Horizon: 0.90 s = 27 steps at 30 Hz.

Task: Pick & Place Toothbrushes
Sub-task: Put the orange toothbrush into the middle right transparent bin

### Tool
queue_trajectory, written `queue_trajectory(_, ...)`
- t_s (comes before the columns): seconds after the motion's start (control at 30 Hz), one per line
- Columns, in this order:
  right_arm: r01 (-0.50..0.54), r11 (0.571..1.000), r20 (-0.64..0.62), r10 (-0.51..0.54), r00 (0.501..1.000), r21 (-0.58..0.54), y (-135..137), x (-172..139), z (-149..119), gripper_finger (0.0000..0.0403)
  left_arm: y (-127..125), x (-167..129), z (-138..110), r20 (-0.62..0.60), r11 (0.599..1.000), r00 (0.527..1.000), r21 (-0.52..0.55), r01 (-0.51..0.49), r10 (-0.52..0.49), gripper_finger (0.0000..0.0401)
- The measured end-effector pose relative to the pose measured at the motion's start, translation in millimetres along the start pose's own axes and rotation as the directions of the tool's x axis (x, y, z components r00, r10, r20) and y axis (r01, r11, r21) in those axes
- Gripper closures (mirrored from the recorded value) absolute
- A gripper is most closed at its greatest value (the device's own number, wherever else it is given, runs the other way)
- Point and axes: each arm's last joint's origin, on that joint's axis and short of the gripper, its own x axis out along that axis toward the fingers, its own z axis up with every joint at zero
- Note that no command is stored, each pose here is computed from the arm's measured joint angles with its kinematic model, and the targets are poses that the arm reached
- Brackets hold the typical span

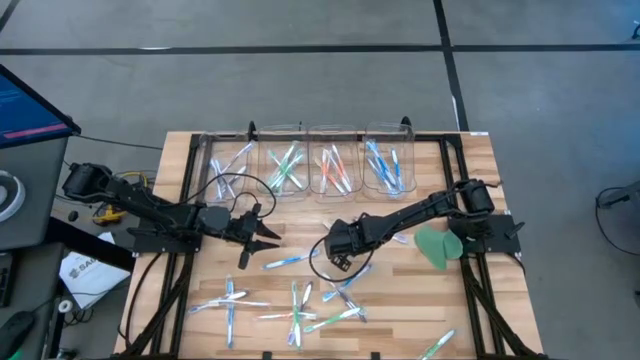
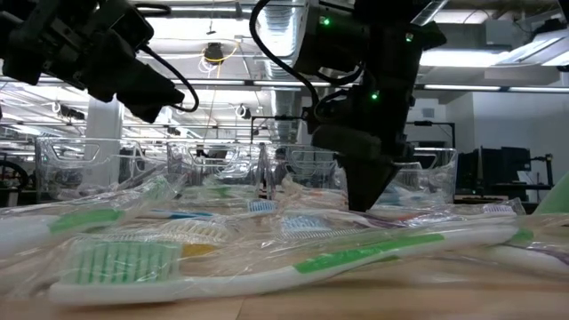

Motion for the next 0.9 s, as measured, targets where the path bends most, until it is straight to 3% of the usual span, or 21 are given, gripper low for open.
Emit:
queue_trajectory(0.17, 0.017, 0.996, 0.039, -0.013, 0.999, -0.086, 8.3, -3.6, -6.2, 0.0393, 1.2, -2.0, -8.7, -0.023, 1.0, 1.0, 0.023, -0.01, 0.01, 0.0302)
queue_trajectory(0.33, 0.061, 0.986, 0.076, -0.05, 0.996, -0.156, 20.7, -17.4, -5.9, 0.0394, 6.1, -5.0, -18.1, -0.026, 0.993, 0.993, 0.035, -0.115, 0.116, 0.0302)
queue_trajectory(0.47, 0.095, 0.974, 0.144, -0.065, 0.987, -0.207, 34.2, -43.4, 1.1, 0.0398, 8.1, -5.4, -17.8, -0.01, 0.982, 0.983, 0.035, -0.183, 0.183, 0.0302)
queue_trajectory(0.63, 0.164, 0.957, 0.176, -0.124, 0.977, -0.239, 41.5, -83.8, 9.5, 0.0399, 8.0, -5.4, -18.0, -0.012, 0.983, 0.983, 0.033, -0.18, 0.181, 0.0302)
queue_trajectory(0.77, 0.246, 0.946, 0.23, -0.197, 0.953, -0.21, 38.9, -121.1, 19.7, 0.0399, 7.5, -5.3, -18.3, -0.018, 0.987, 0.987, 0.014, -0.162, 0.163, 0.0302)
queue_trajectory(0.9, 0.251, 0.952, 0.286, -0.195, 0.938, -0.174, 31.1, -148.8, 41.3, 0.0396, 7.5, -5.3, -18.3, -0.018, 0.987, 0.986, 0.011, -0.163, 0.163, 0.0302)
